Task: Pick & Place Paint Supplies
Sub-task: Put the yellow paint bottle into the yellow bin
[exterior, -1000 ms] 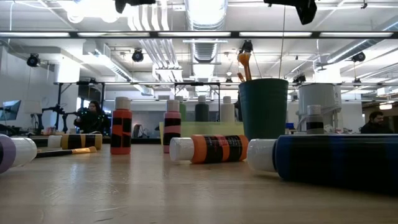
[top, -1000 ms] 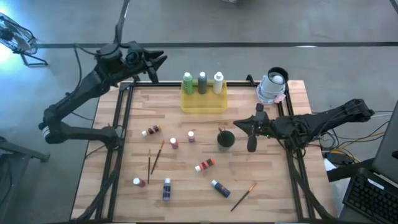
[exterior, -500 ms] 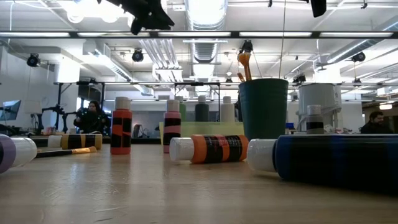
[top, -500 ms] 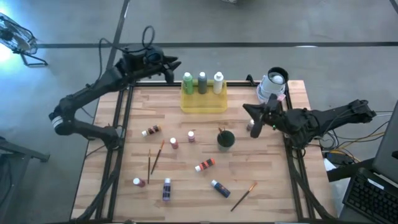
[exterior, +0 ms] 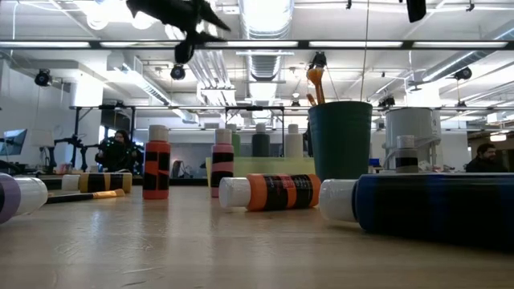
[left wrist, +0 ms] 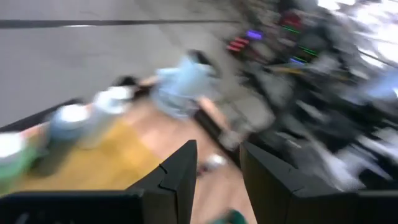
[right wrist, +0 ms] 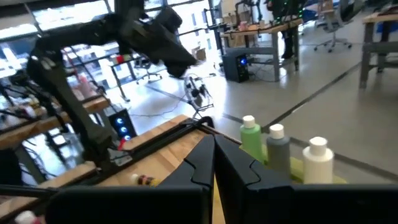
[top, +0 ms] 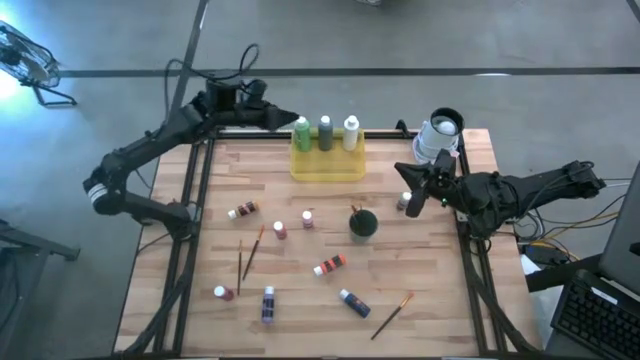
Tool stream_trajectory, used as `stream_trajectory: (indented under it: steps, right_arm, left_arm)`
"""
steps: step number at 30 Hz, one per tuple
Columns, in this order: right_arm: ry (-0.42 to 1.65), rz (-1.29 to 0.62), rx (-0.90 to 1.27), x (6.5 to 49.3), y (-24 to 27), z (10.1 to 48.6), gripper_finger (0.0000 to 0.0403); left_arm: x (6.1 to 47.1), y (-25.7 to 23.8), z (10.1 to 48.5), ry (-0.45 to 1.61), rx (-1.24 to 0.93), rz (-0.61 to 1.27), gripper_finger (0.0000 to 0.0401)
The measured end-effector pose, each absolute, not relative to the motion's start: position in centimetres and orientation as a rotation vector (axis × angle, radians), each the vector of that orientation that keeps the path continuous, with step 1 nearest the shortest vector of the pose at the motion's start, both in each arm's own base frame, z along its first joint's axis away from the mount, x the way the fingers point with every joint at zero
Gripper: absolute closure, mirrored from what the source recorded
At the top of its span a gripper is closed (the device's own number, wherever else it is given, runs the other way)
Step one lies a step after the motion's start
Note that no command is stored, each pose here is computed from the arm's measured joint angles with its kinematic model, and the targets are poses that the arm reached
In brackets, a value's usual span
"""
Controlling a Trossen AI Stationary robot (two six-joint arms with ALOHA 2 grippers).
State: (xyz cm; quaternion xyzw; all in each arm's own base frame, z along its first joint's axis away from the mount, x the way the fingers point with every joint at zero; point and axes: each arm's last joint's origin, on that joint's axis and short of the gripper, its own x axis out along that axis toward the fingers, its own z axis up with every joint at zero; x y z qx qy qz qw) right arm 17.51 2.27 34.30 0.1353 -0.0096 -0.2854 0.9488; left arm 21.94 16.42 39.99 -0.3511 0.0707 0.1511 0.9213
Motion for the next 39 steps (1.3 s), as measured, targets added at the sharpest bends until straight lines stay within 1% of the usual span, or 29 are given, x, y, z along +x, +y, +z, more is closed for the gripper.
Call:
stream_trajectory:
  steps: [3,7,10,13,16,18,20,22,27,30,35,39]
  right_arm:
    - [0.002,-0.611,0.240,17.5,2.2,34.1,0.0394]
    - [0.033,-0.635,0.239,17.2,2.1,33.7,0.0394]
    - [0.056,-0.640,0.241,17.1,2.0,33.4,0.0394]
    - [0.057,-0.641,0.245,16.9,2.0,33.4,0.0394]
    - [0.035,-0.638,0.261,16.4,1.8,33.8,0.0394]
    - [0.019,-0.634,0.272,15.9,1.8,34.0,0.0394]
    - [0.000,-0.633,0.299,15.6,1.7,34.2,0.0394]
    - [-0.012,-0.631,0.319,15.2,1.6,34.4,0.0394]
    - [-0.005,-0.630,0.322,15.0,1.5,34.3,0.0394]
    - [-0.005,-0.630,0.322,15.0,1.5,34.3,0.0394]
    - [-0.005,-0.630,0.321,15.0,1.5,34.3,0.0394]
    - [-0.005,-0.630,0.322,15.0,1.5,34.3,0.0394]
  left_arm:
    - [20.6,15.6,41.1,0.136,-0.679,0.210,0.0273]
    - [18.9,13.0,42.6,0.131,-0.578,0.157,0.0273]
    - [17.7,11.2,43.1,0.147,-0.550,0.137,0.0273]
    - [16.9,10.0,43.3,0.168,-0.567,0.122,0.0273]
    - [16.2,9.3,43.1,0.209,-0.631,0.115,0.0273]
    - [16.1,9.0,42.9,0.242,-0.666,0.069,0.0273]
    - [15.7,8.6,42.2,0.320,-0.712,0.039,0.0274]
    - [15.1,8.0,41.3,0.419,-0.722,0.059,0.0275]
    - [13.5,7.2,38.4,0.767,-0.633,0.286,0.0275]
    - [13.0,7.1,37.5,0.905,-0.606,0.349,0.0273]
    - [13.6,7.3,36.9,0.972,-0.519,0.301,0.0272]
    - [14.2,7.6,36.2,1.061,-0.453,0.242,0.0260]
